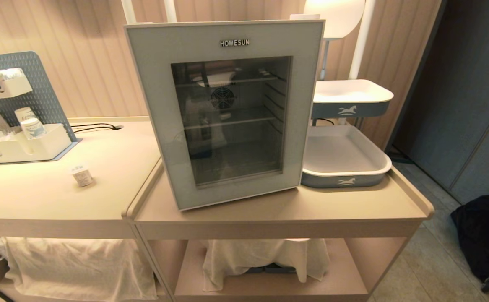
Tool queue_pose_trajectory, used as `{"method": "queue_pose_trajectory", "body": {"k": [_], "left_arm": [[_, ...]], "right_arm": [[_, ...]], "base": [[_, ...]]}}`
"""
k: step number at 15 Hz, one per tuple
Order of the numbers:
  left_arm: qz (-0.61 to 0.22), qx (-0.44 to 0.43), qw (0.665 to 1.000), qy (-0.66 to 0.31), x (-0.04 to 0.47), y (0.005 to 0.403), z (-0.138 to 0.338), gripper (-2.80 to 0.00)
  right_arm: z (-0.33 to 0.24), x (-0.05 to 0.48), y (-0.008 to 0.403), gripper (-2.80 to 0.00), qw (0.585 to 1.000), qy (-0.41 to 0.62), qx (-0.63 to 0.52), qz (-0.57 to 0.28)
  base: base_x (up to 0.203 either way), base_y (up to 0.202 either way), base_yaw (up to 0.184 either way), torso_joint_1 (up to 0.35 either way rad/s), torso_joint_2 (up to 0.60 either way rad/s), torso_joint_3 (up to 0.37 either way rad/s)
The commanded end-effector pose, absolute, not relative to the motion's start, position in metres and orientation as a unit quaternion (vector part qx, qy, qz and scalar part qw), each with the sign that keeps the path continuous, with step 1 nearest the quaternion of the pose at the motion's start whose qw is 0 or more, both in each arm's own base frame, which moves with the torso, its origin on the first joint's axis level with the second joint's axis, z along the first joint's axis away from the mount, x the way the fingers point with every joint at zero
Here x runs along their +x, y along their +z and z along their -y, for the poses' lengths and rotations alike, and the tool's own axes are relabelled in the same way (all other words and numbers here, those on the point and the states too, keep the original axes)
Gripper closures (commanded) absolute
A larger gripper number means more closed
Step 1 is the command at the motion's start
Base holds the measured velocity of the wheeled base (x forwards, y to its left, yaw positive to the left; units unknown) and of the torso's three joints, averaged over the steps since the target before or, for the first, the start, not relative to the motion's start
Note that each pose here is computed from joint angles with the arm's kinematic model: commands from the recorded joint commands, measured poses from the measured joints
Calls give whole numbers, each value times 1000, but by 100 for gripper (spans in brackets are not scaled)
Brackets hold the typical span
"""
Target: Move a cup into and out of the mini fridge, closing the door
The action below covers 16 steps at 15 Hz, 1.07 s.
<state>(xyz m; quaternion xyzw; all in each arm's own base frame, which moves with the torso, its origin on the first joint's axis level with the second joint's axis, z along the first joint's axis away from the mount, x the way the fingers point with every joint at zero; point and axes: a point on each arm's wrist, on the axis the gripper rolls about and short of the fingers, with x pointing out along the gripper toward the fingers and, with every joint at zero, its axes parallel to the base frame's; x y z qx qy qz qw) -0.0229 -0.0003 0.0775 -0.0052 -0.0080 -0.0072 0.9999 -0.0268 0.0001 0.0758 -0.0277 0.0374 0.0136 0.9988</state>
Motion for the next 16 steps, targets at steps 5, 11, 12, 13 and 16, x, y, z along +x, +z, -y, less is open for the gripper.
{"method": "queue_pose_trajectory", "body": {"k": [5, 11, 12, 13, 16], "left_arm": [[9, -5, 1000, -7, -23, 78, 0, 0], [9, -5, 1000, -8, -23, 78, 0, 0], [9, -5, 1000, -8, -23, 78, 0, 0], [9, -5, 1000, -8, -23, 78, 0, 0], [8, -5, 1000, -7, -23, 77, 0, 0]], "right_arm": [[0, -27, 76, 0, 999, 14, -28, -38], [0, -27, 76, 0, 999, 13, -27, -38], [0, -27, 76, 0, 999, 13, -27, -37], [0, -27, 76, 0, 999, 13, -27, -38], [0, -27, 76, 0, 999, 13, -27, -38]], "base": [[0, 193, 1, 1, 2, 4], [0, 193, 1, 1, 1, 2], [0, 193, 2, 4, 2, 5], [0, 190, 2, 2, 4, -1], [0, 191, 1, 2, 2, 1]]}}
